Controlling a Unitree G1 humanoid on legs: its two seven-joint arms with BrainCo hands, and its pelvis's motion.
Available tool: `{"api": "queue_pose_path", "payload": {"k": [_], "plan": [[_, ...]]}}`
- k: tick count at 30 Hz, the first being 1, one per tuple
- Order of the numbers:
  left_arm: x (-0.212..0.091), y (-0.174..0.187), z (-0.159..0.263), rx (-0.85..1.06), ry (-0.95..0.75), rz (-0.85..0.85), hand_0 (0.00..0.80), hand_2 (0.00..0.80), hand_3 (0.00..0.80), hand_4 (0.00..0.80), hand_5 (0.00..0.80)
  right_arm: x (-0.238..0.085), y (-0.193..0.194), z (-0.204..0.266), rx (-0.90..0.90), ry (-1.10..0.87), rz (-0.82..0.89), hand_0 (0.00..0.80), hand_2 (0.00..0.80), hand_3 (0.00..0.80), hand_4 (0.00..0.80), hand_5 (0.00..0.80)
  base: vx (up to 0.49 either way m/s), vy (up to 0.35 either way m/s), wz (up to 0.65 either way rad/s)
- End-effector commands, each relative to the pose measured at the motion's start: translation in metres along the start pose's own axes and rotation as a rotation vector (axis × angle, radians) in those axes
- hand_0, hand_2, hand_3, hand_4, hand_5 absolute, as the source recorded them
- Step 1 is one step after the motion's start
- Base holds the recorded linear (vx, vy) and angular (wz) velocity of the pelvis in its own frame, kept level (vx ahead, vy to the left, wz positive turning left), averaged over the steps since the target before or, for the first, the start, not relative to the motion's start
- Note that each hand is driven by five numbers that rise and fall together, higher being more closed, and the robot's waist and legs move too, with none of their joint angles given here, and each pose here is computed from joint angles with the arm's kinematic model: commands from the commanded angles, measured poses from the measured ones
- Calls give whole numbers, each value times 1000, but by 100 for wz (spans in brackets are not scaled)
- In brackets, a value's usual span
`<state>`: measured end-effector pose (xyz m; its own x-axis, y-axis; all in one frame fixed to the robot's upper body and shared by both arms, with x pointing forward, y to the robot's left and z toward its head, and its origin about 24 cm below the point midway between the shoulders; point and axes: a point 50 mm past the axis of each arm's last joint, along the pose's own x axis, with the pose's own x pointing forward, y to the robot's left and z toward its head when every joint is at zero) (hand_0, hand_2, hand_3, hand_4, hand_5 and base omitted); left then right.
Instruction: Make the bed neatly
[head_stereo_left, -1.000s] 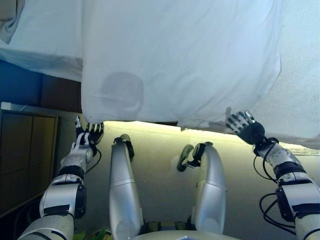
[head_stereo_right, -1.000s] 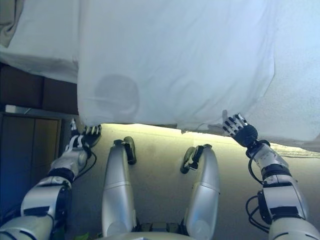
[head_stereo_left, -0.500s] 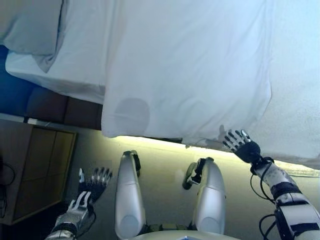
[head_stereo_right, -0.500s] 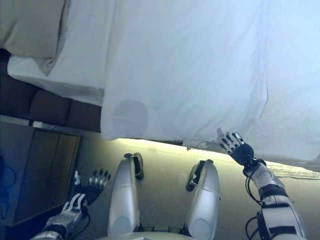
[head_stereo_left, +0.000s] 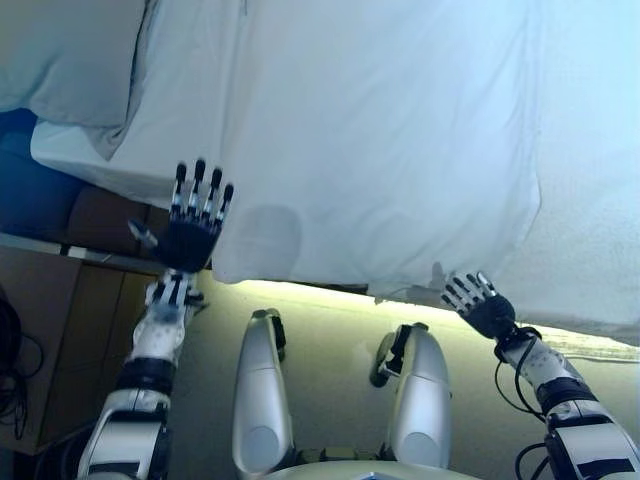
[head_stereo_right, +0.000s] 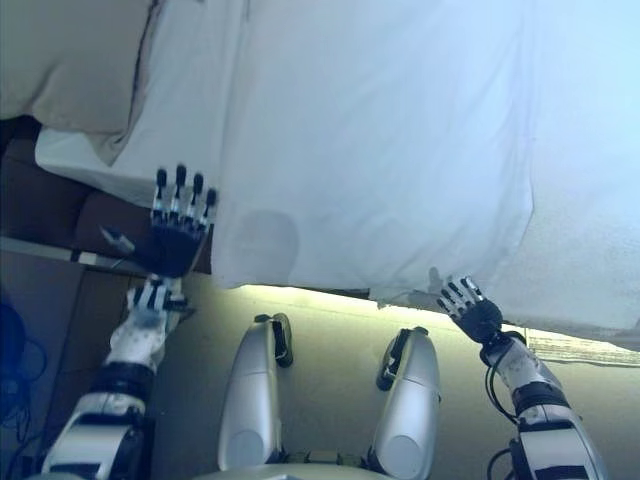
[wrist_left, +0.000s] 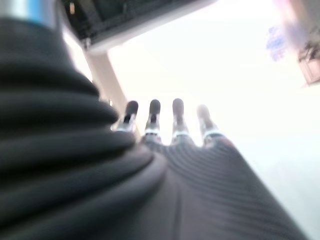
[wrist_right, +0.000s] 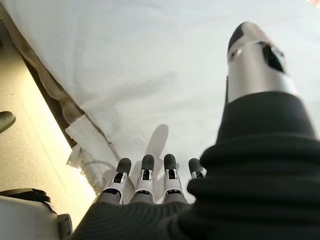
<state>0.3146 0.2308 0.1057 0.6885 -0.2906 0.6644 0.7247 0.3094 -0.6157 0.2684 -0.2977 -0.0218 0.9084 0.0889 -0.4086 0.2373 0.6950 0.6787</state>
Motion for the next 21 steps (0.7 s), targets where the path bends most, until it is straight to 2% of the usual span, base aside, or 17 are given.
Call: {"api": "queue_pose_path", "payload": {"k": [1,5,10,13,21], "plan": [[18,2,13,13,-2,19,0,0,0,0,0,-11,-16,9,15,-8,-35,0,0,0,0,0,5,60,-21],[34,6,25,27,-8,72,0,0,0,0,0,-12,-17,19,8,-10,-33,0,0,0,0,0,-14,33,-14],[39,16,39,24,-29,160,0,0,0,0,0,-13,-15,33,16,-27,-30,0,0,0,0,0,-35,4,-14],[36,26,43,2,-25,270,0,0,0,0,0,-10,-11,40,21,-36,-28,0,0,0,0,0,-44,-6,-16],[22,40,49,-97,-69,399,0,0,0,0,0,-16,-18,49,23,-43,-56,0,0,0,0,0,-11,16,-13]]}}
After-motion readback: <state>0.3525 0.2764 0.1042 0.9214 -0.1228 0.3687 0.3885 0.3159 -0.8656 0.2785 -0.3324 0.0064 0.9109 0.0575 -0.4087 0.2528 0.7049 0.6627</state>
